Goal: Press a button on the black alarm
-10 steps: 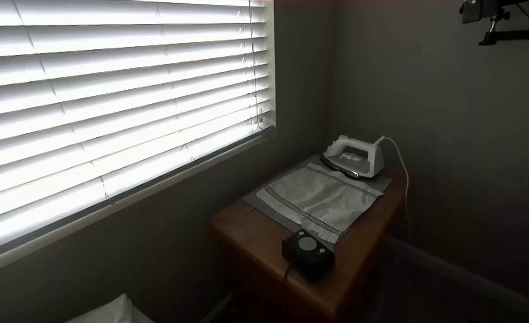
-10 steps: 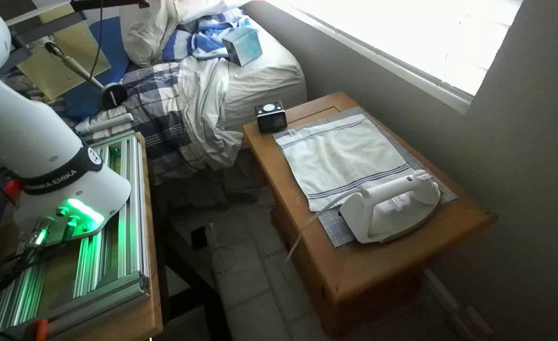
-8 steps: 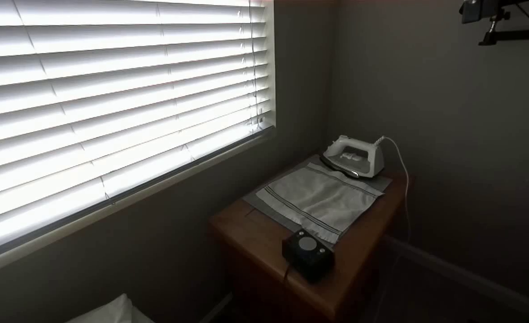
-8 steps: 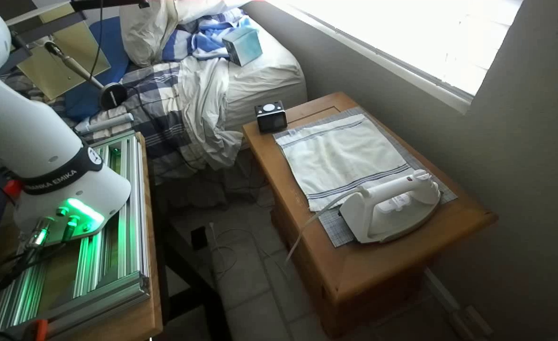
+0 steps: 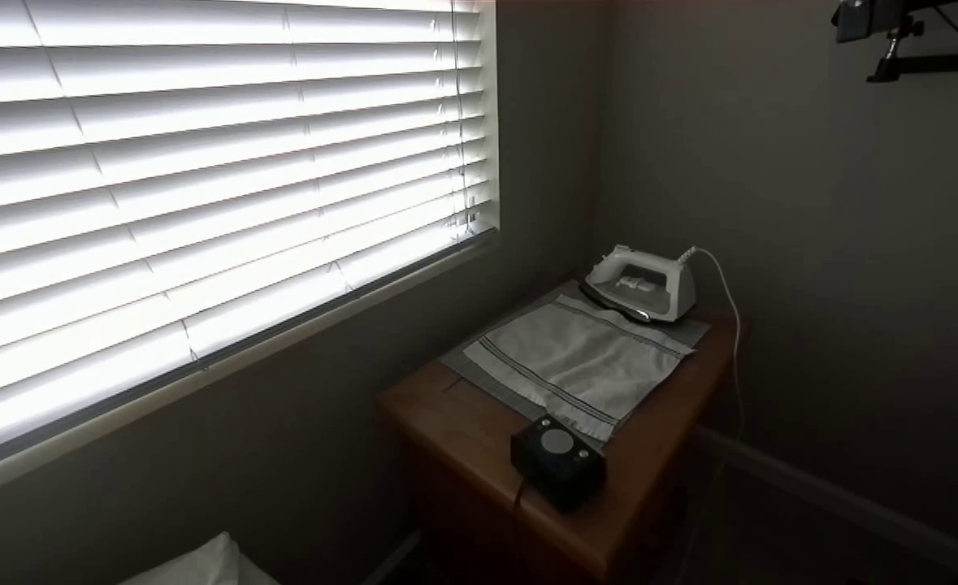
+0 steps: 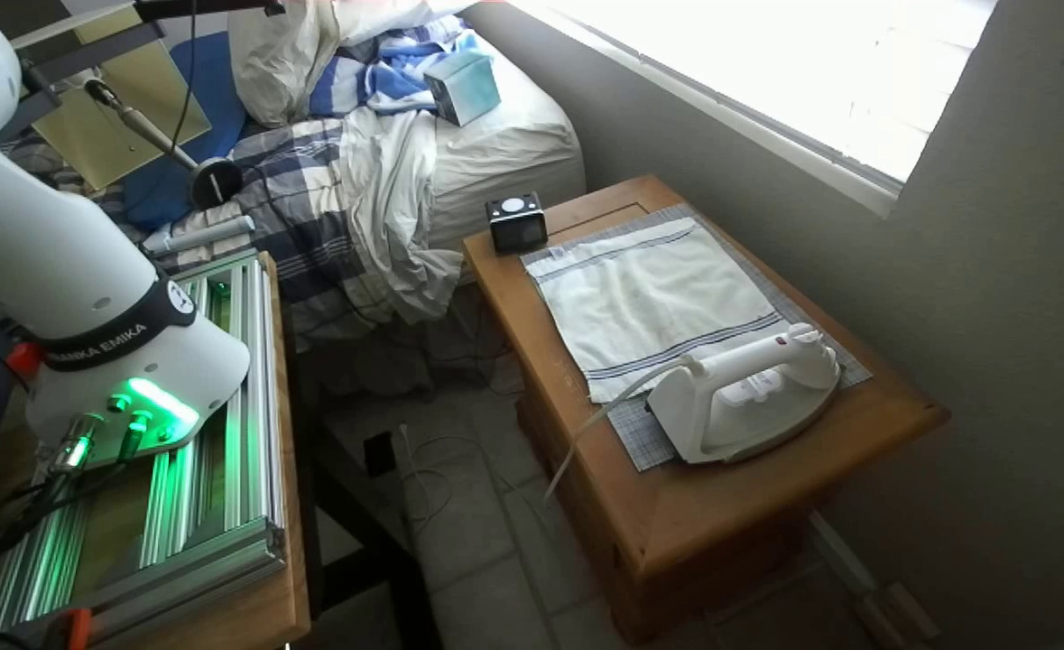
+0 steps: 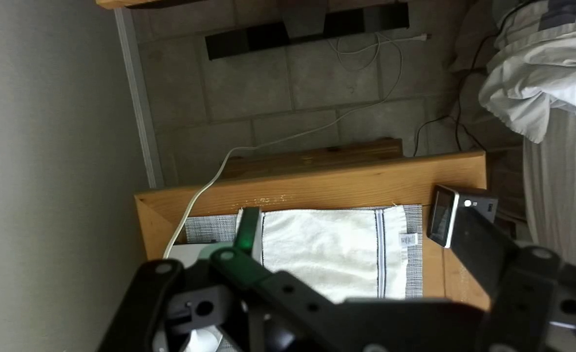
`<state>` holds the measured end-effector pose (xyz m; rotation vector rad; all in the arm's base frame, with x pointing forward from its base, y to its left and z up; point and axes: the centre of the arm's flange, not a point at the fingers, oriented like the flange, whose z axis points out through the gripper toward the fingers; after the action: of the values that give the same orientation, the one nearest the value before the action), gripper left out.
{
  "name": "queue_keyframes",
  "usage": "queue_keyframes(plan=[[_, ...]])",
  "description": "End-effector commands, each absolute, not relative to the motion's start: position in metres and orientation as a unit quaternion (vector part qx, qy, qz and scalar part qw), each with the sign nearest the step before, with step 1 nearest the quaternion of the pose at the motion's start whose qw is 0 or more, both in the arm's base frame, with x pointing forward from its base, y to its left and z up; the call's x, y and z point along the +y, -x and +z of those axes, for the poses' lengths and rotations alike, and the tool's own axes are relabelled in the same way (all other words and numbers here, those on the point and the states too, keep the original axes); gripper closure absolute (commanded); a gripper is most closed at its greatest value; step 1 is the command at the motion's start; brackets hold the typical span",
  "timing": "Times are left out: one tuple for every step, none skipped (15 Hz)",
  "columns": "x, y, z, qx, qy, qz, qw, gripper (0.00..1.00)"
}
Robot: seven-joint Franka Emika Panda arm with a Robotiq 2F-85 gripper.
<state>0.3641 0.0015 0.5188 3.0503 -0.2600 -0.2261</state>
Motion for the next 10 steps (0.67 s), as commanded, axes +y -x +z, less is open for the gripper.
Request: queue_keyframes(plan=[[0.009,-0.365,0.516,-0.074,-0.994,-0.07,0.036,0.0],[0.022,-0.366,0.512,-0.065,-0.995,-0.073,0.027,0.0],[0.037,-0.366,0.506,-0.055,-0.996,-0.073,0.019,0.0],[0.053,-0.368,0.499,-0.049,-0.996,-0.076,0.013,0.0],[0.071,-0.369,0.491,-0.037,-0.996,-0.077,0.002,0.0],[0.091,-0.37,0.481,-0.032,-0.996,-0.081,-0.004,0.0],[0.108,-0.372,0.472,-0.031,-0.996,-0.079,-0.012,0.0],[0.125,-0.374,0.461,-0.037,-0.996,-0.08,-0.026,0.0],[0.142,-0.377,0.448,-0.036,-0.996,-0.073,-0.029,0.0],[0.155,-0.381,0.436,-0.045,-0.997,-0.06,-0.027,0.0]])
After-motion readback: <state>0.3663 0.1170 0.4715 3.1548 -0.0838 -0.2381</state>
